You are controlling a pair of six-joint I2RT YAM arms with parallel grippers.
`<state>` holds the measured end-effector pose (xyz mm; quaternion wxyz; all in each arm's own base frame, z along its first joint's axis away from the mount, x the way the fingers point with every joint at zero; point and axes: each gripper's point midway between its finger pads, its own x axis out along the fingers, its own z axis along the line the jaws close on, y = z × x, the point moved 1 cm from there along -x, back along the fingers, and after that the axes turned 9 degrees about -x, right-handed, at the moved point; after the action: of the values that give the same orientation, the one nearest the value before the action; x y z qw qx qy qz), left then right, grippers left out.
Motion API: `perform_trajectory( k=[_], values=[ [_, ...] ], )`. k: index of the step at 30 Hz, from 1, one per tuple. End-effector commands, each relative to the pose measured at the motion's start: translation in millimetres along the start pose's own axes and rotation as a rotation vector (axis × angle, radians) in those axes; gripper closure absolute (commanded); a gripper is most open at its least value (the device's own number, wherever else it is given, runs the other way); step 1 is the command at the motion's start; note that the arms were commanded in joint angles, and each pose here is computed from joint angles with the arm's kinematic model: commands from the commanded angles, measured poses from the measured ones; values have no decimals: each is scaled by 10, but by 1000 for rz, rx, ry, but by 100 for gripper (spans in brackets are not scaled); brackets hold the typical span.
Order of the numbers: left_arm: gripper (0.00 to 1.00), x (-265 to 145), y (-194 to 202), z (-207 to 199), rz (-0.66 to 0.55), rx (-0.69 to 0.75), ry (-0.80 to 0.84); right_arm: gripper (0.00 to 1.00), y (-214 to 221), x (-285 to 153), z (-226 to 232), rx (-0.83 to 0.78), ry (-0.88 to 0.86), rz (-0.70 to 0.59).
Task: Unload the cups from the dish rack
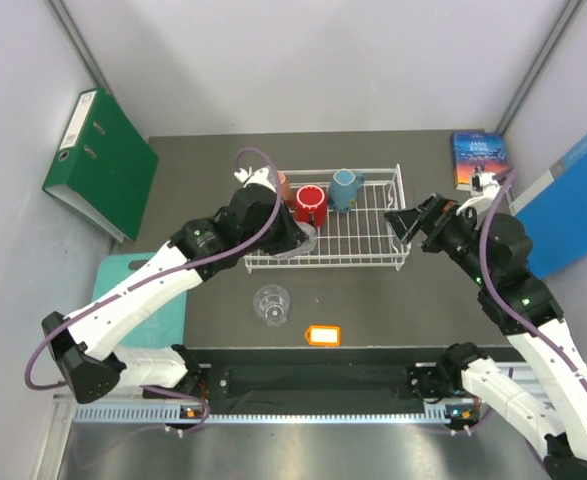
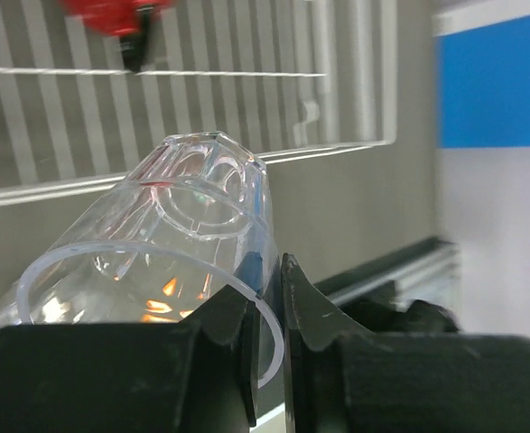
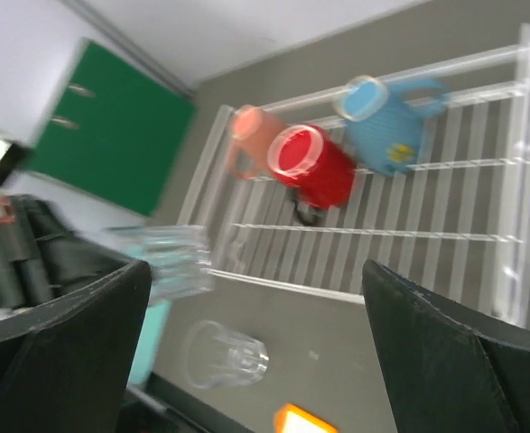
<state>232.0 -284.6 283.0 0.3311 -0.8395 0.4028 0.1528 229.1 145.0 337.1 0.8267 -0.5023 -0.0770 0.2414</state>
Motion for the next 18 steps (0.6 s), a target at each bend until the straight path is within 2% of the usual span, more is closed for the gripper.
perform_trajectory(
  k=[1, 2, 5, 9, 13, 18],
  values=[
    [100, -301, -124, 482, -54, 135, -311, 1, 63, -191, -421, -133, 227, 55],
    [100, -387, -158, 612, -60, 158, -407, 1, 71, -201, -440, -141, 235, 59],
    [100, -483, -194, 643, -64, 193, -498, 1, 113, -225, -503, -160, 264, 81],
    [100, -704, -40, 644, -32, 283, -613, 1, 194, -214, -535, -160, 270, 109],
    [100, -698, 204, 564, 23, 289, -611, 1, 281, -183, -565, -157, 271, 137],
    [100, -618, 588, 755, 95, 294, -649, 1, 344, -165, -586, -157, 270, 154]
  ],
)
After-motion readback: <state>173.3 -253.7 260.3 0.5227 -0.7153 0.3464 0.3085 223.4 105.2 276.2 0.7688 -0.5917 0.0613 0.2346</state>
